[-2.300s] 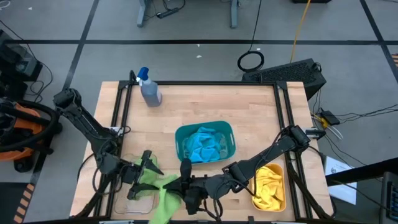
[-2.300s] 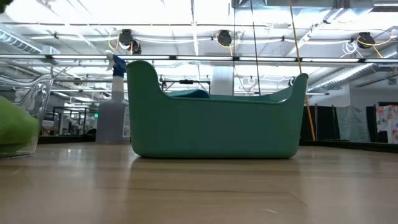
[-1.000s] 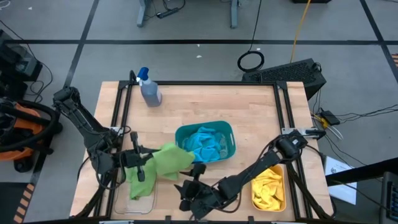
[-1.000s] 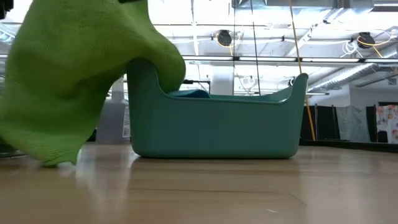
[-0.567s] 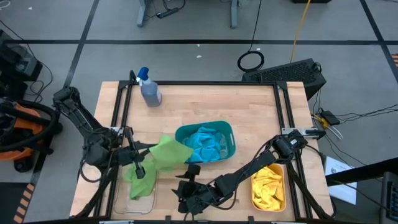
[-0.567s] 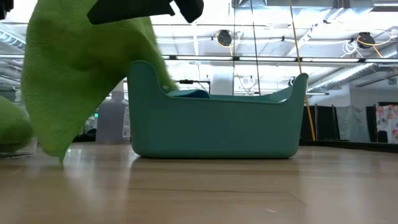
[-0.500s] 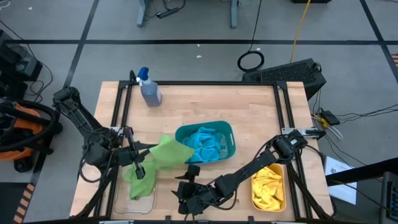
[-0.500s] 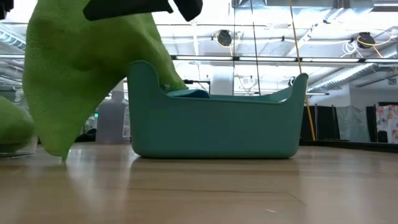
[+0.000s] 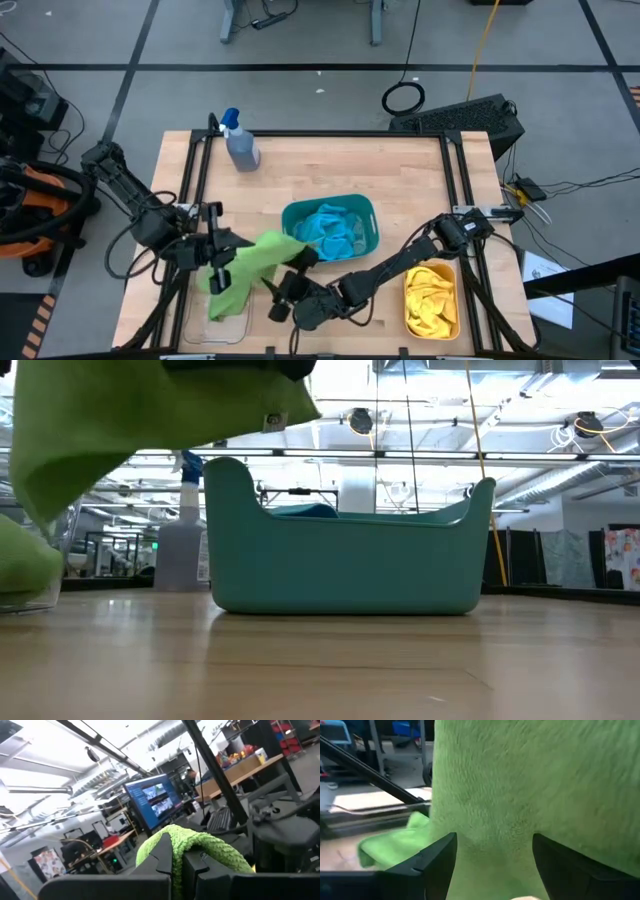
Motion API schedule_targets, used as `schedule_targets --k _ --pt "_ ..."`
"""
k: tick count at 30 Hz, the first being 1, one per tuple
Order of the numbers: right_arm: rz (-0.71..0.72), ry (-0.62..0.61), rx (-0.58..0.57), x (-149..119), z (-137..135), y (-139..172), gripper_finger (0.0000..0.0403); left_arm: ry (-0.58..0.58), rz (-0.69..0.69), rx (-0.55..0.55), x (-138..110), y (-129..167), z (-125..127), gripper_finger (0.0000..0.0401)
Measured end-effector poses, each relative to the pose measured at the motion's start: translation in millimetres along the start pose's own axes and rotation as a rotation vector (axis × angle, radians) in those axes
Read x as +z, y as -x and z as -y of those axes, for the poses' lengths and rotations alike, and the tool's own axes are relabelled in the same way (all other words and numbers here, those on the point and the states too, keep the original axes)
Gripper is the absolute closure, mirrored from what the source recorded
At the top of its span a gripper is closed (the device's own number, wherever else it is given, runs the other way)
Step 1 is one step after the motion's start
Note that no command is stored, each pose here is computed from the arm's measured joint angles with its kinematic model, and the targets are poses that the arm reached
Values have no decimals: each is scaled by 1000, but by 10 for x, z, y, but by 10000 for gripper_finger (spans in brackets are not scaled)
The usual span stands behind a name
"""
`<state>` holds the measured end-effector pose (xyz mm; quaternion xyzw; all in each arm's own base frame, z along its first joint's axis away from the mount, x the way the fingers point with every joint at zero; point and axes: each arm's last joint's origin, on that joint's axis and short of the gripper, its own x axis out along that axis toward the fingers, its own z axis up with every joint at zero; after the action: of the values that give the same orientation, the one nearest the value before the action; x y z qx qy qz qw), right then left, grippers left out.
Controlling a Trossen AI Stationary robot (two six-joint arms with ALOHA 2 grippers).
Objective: Sort microfiber towel by color & place in baskets
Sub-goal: Put the green microfiber towel into the transparent bin
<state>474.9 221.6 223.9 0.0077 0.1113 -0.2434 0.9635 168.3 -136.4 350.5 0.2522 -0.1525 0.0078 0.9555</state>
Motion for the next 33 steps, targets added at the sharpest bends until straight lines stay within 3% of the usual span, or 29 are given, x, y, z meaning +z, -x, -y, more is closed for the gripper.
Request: schedule_targets --k 5,13,21,28,33 --pt "-8 -4 -18 -13 78 -130 151 14 20 6 54 -21 -40 395" --pt "-14 -64 109 -240 -49 -232 151 -47 2 60 119 -40 -103 395" --pt "-12 -92 165 -444 -100 -360 130 -60 -1 96 133 -39 -132 395" --pt "-5 -98 173 -440 -73 -411 122 -69 -6 182 186 -77 -295 395" --pt "34 -128 180 -390 -74 -419 122 -40 9 180 211 -88 -316 395"
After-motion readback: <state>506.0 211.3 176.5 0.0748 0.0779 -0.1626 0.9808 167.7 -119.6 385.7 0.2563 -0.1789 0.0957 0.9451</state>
